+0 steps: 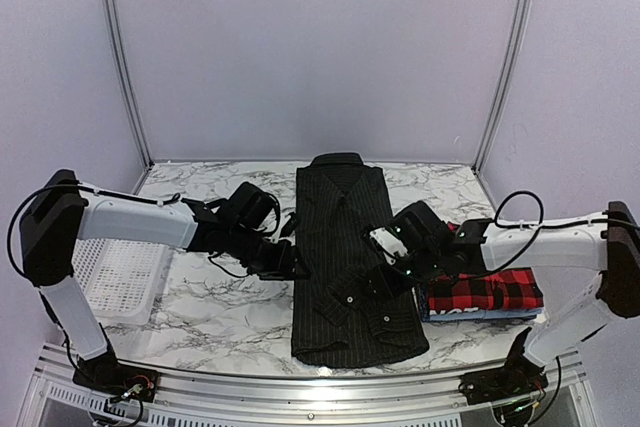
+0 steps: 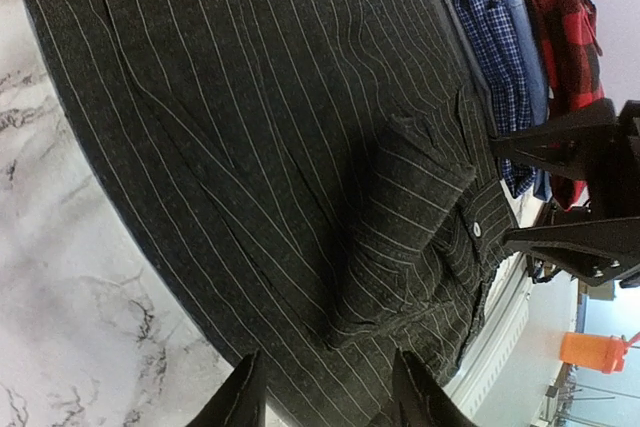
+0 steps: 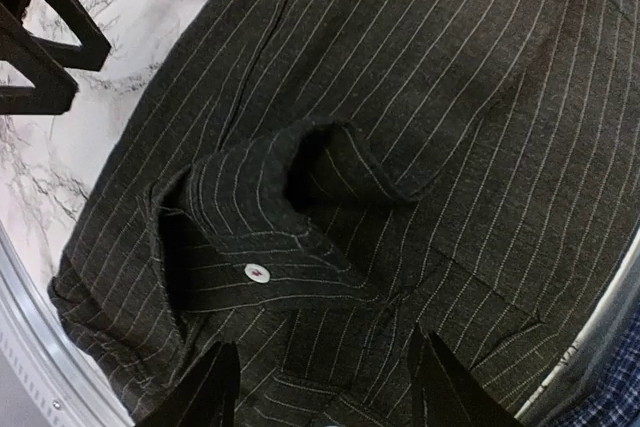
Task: Fold and stack the long sleeve shirts
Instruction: Smooth out the rectangle-folded shirt at the center of the board.
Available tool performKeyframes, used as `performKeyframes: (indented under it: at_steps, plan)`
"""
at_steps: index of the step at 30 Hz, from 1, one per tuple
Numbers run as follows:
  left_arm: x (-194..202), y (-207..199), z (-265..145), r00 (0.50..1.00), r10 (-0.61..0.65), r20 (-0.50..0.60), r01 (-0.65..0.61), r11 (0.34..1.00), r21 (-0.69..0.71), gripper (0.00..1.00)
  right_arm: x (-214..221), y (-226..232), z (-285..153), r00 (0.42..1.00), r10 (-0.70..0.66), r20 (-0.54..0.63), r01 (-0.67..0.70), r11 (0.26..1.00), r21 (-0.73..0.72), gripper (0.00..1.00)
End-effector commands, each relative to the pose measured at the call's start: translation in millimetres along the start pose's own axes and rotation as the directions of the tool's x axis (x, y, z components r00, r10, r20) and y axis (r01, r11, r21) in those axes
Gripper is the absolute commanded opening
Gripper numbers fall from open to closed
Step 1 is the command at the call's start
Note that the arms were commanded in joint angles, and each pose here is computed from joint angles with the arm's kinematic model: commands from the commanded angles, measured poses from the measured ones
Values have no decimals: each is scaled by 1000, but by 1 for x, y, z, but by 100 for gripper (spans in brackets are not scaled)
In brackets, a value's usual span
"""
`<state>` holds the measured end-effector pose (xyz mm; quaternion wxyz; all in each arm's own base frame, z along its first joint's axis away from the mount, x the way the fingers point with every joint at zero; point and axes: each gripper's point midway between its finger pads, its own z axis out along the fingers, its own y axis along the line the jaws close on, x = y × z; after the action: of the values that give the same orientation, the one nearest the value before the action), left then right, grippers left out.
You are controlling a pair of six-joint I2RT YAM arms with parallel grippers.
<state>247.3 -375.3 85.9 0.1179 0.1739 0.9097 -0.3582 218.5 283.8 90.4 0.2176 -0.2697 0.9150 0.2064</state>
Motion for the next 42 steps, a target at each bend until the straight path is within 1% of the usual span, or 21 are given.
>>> performKeyframes:
  at_steps: [1, 3, 5, 9, 14, 20, 22, 25, 29, 32, 35, 37, 42]
  plan:
    - [1, -15, -9, 999, -5, 45, 4, 1000, 26, 45, -37, 21, -3, 958, -165, 234, 192, 977, -95, 57]
    - [5, -16, -8, 999, -12, 46, 11, 1000, 21, 45, -40, 17, -1, 942, -175, 287, 210, 973, -95, 61]
    - [6, -16, -9, 999, -18, 48, 17, 1000, 20, 45, -43, 13, 0, 930, -170, 324, 216, 970, -110, 62]
    - [7, -18, -11, 998, -20, 53, 18, 1000, 20, 45, -39, 8, 9, 931, -171, 323, 224, 965, -134, 61]
    - [6, -18, -13, 998, -21, 61, 20, 1000, 18, 45, -31, 7, 19, 943, -194, 269, 237, 962, -136, 53]
    - [6, -19, -13, 998, -18, 61, 17, 1000, 20, 45, -20, 3, 30, 963, -193, 187, 220, 966, -136, 43]
    - [6, -20, -14, 998, -10, 62, 9, 1000, 24, 45, -18, 3, 30, 970, -185, 160, 208, 968, -140, 37]
    - [4, -23, -17, 998, 3, 68, -5, 999, 32, 45, -15, 5, 30, 980, -158, 120, 176, 972, -157, 22]
    - [3, -29, -20, 997, 20, 70, -23, 999, 48, 45, -15, 15, 25, 996, -70, 54, 80, 975, -207, 0]
    - [1, -32, -23, 997, 31, 76, -35, 998, 56, 45, -13, 24, 18, 999, 43, -23, -47, 968, -246, 0]
    - [2, -35, -24, 996, 43, 75, -49, 997, 68, 45, -11, 44, 7, 983, 149, -104, -176, 925, -336, 0]
    - [2, -38, -24, 996, 49, 72, -55, 995, 82, 45, -15, 57, -6, 968, 215, -132, -250, 887, -389, 0]
    - [5, -43, -24, 996, 61, 62, -68, 991, 115, 45, -22, 70, -29, 924, 340, -176, -383, 818, -429, 0]
